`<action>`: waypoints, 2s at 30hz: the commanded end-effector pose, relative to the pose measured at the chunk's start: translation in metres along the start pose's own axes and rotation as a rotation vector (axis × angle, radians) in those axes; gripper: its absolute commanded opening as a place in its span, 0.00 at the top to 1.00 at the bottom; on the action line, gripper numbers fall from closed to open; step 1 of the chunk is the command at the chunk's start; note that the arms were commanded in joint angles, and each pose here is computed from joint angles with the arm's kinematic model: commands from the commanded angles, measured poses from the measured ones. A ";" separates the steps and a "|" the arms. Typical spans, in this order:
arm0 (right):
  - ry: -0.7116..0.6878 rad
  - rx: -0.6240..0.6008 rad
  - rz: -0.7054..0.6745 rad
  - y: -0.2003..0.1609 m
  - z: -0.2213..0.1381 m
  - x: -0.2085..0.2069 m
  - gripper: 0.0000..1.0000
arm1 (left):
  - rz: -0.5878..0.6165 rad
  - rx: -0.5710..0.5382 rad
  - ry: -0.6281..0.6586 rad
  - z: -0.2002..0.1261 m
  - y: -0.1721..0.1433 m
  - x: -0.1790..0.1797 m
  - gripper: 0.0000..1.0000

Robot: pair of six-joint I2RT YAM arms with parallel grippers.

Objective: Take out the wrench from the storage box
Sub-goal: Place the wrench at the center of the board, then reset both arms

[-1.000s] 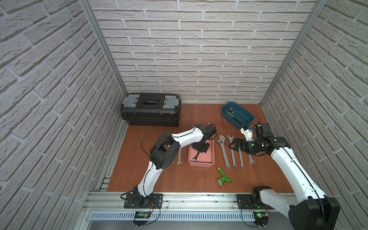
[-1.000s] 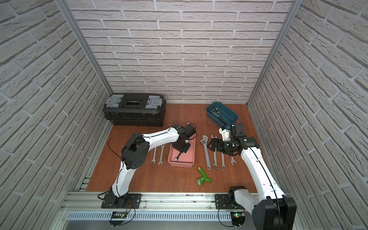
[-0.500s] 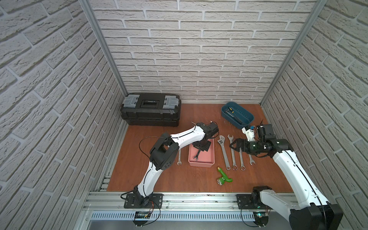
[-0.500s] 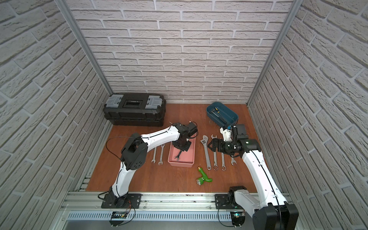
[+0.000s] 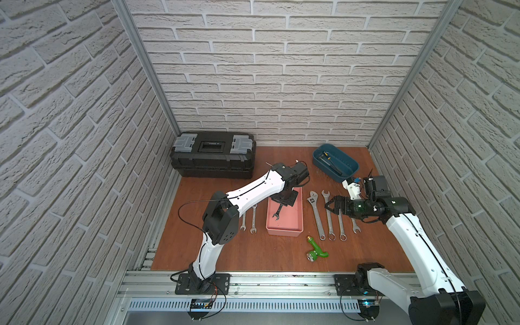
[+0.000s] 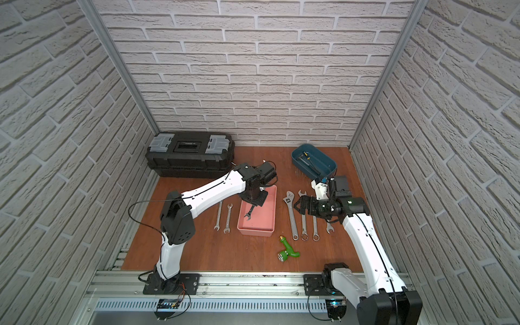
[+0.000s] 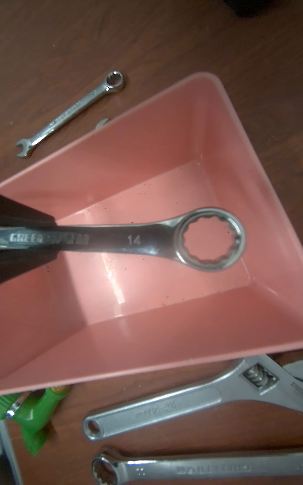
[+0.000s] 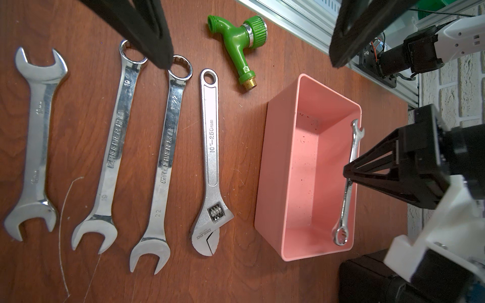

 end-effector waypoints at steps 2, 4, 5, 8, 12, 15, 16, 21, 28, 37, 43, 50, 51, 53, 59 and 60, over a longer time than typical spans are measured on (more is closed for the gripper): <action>0.026 -0.022 0.010 0.003 0.002 0.001 0.03 | -0.064 -0.020 0.044 -0.031 -0.011 0.039 0.98; 0.030 -0.023 0.009 0.004 0.003 0.001 0.03 | -0.090 -0.012 0.054 -0.030 -0.018 0.054 0.97; 0.031 -0.023 0.010 0.004 0.003 0.001 0.03 | -0.100 -0.010 0.063 -0.029 -0.020 0.062 0.97; 0.035 -0.019 0.005 0.005 0.004 0.001 0.03 | -0.139 -0.007 0.089 -0.027 -0.028 0.087 0.97; 0.036 -0.008 0.002 0.004 0.005 0.001 0.03 | -0.208 0.006 0.113 -0.011 -0.039 0.127 0.97; 0.035 -0.002 0.000 0.003 0.006 0.000 0.03 | -0.247 0.033 0.133 0.008 -0.049 0.151 0.97; 0.035 0.003 0.000 0.002 0.006 0.000 0.03 | -0.259 0.039 0.139 0.015 -0.051 0.159 0.96; 0.033 0.017 -0.002 -0.001 0.008 -0.001 0.03 | -0.295 0.077 0.150 0.048 -0.054 0.180 0.96; 0.041 0.031 -0.003 -0.002 0.010 -0.001 0.03 | -0.342 0.126 0.151 0.088 -0.054 0.193 0.95; 0.042 0.039 -0.008 0.001 0.013 -0.003 0.03 | -0.357 0.182 0.146 0.116 -0.054 0.202 0.90; 0.038 0.035 -0.011 0.004 0.012 -0.003 0.03 | -0.370 0.197 0.144 0.113 -0.056 0.206 0.68; -0.021 -0.010 -0.028 0.014 0.007 -0.011 0.02 | -0.379 0.089 0.124 0.065 -0.040 0.209 0.51; -0.053 -0.035 -0.028 0.017 0.005 -0.016 0.01 | -0.377 0.041 0.112 0.056 -0.036 0.214 0.48; -0.134 -0.105 -0.016 0.024 -0.002 -0.028 0.00 | -0.370 -0.060 0.098 0.043 -0.031 0.224 0.42; -0.342 -0.368 -0.007 0.041 -0.006 -0.068 0.01 | -0.408 -0.408 0.095 0.024 -0.025 0.276 0.14; -0.383 -0.411 -0.016 0.042 -0.003 -0.075 0.01 | -0.441 -0.463 0.084 0.024 -0.025 0.287 0.09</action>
Point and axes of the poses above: each gripper's point midway between its finger pads, its own z axis out along the fingers, its own x axis along the line the jaws close on, y = z × x, the point moved 6 cm from there along -z, back along the fingers, and after that the axes turned 11 degrees about -z, right-handed, at the moved point
